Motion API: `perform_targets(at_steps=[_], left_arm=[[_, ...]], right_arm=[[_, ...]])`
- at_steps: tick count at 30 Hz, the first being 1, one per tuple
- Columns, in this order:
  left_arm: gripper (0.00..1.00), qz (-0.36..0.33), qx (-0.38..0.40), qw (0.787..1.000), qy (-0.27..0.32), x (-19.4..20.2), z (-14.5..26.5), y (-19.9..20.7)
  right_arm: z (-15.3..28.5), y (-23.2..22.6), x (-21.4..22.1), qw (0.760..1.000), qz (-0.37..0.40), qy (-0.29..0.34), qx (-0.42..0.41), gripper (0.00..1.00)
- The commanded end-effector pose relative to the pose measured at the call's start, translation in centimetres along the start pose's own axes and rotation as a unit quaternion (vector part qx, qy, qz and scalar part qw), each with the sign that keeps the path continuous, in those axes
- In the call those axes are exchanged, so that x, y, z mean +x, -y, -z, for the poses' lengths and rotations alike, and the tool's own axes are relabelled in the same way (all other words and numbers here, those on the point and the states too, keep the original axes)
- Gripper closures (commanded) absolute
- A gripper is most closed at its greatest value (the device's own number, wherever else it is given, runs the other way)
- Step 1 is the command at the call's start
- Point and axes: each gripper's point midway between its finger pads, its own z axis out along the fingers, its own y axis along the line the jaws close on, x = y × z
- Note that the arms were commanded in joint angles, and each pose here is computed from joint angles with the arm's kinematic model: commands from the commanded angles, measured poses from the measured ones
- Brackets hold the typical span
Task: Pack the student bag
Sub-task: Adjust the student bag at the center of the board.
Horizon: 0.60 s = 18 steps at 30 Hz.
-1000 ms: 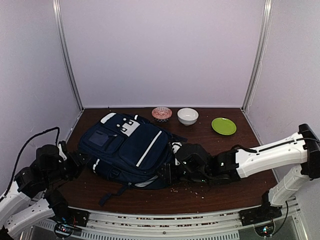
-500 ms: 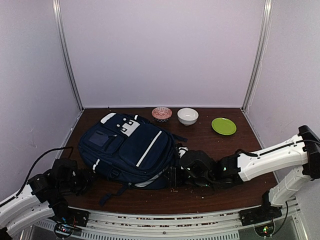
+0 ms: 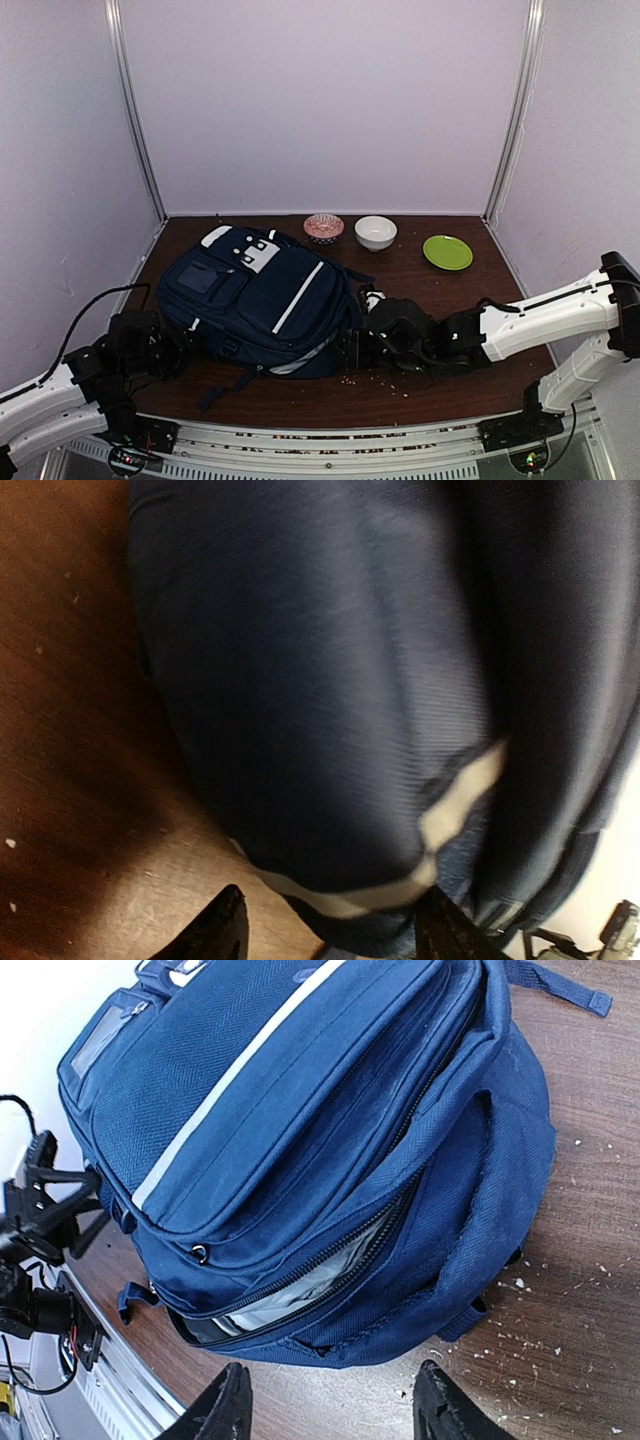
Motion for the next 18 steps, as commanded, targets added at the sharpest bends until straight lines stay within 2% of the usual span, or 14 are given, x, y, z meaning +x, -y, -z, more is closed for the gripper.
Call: perform_targets(at_steps=[1,4,9,13,15,18], left_arm=[[0.03,-0.005,0.010,1.000,0.005,-0.1,-1.1,0.4],[0.21,-0.008,0.015,1.000,0.008,-0.2,-1.5,0.6],[0.60,-0.006,0.040,0.999,0.032,-1.0,-1.3,1.5],[0.84,-0.012,0.045,0.998,0.052,-1.7,-1.1,1.8],[1.00,-0.013,0.047,0.997,0.057,-1.9,-1.0,1.9],[1.00,-0.018,0.068,0.996,0.063,-2.3,-0.6,3.2]], right_arm=[[-0.1,0.5,-0.5,1.000,-0.023,0.010,-0.001,0.45],[-0.6,0.4,-0.2,0.999,-0.042,-0.001,-0.013,0.45],[-1.1,0.3,0.0,0.996,-0.083,-0.011,-0.036,0.44],[-1.5,1.6,-0.6,0.991,-0.128,-0.006,-0.040,0.42],[-1.4,2.6,-1.1,0.990,-0.141,0.001,-0.032,0.41],[-1.6,3.9,-1.2,0.986,-0.165,0.003,-0.021,0.37]])
